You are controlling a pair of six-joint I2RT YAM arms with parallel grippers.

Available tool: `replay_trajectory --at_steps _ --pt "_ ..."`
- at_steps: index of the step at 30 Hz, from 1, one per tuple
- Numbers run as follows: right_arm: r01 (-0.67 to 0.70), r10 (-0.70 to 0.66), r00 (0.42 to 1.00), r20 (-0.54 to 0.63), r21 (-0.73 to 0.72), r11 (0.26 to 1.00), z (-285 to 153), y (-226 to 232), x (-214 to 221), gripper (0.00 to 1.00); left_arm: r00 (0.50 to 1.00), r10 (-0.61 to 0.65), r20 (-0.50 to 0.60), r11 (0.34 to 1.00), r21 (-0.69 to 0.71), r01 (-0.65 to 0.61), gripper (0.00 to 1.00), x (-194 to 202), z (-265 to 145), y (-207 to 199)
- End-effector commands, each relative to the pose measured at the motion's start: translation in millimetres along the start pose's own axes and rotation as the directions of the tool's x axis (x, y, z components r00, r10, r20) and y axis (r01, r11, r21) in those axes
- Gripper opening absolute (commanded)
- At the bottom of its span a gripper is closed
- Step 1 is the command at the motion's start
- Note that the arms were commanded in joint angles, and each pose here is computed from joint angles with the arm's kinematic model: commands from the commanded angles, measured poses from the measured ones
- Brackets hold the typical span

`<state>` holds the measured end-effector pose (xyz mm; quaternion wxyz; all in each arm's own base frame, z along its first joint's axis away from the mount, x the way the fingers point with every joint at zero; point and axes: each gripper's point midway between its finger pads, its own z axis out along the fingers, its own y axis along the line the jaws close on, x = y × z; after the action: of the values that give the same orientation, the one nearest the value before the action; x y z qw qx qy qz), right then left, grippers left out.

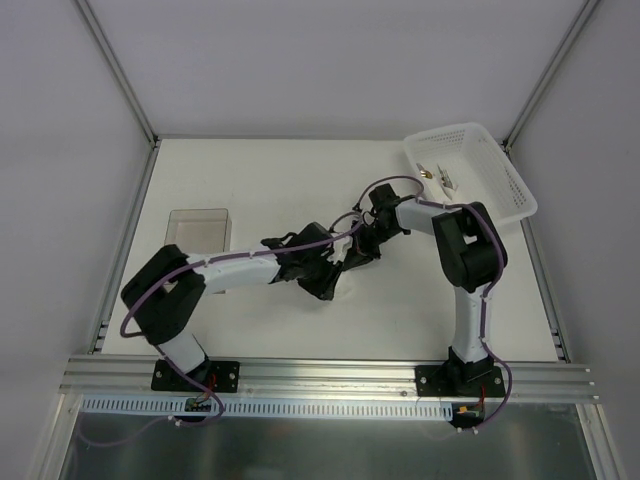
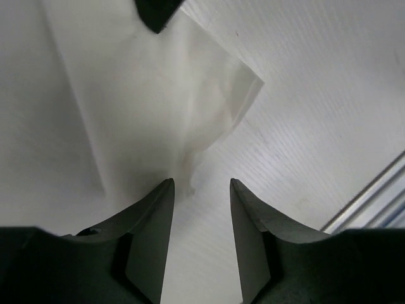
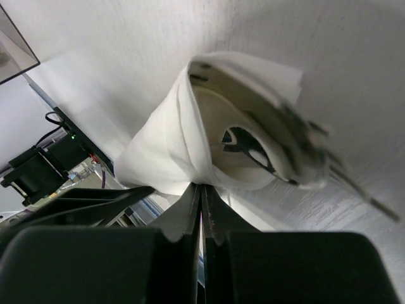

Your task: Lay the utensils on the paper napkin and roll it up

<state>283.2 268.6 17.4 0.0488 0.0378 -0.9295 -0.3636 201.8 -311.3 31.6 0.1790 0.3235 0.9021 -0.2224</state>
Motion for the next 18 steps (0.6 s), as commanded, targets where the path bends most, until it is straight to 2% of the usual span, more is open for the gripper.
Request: replay_trajectory --at_steps 1,3,6,13,18 --pt "0.014 -0.012 1.0 -0.019 0.107 0.994 5.7 -22.0 2.3 0.02 0.984 -0.111 0.139 0.992 0.076 0.101 0.42 -29.1 -51.1 -9.4" --pt "0.017 -0.015 1.0 -0.019 0.109 0.994 5.7 -22.7 2.1 0.02 0.968 -0.157 0.196 0.985 0.099 0.14 0.42 -41.9 -68.8 -6.7" --pt "0.018 -0.016 1.0 -0.02 0.113 0.993 7.2 -23.4 1.0 0.03 0.956 -0.206 0.207 0.975 0.126 0.183 0.39 -48.7 -75.4 -3.8" --pt "0.036 -0.035 0.999 -0.008 0.116 0.993 7.9 -20.1 -6.4 0.02 0.953 -0.258 0.159 0.954 0.201 0.225 0.27 -52.3 -50.5 -9.2" --pt "0.05 -0.05 0.999 -0.004 0.124 0.991 5.4 -19.6 -9.6 0.02 0.923 -0.373 0.098 0.903 0.27 0.336 0.17 -41.3 -27.1 -0.7"
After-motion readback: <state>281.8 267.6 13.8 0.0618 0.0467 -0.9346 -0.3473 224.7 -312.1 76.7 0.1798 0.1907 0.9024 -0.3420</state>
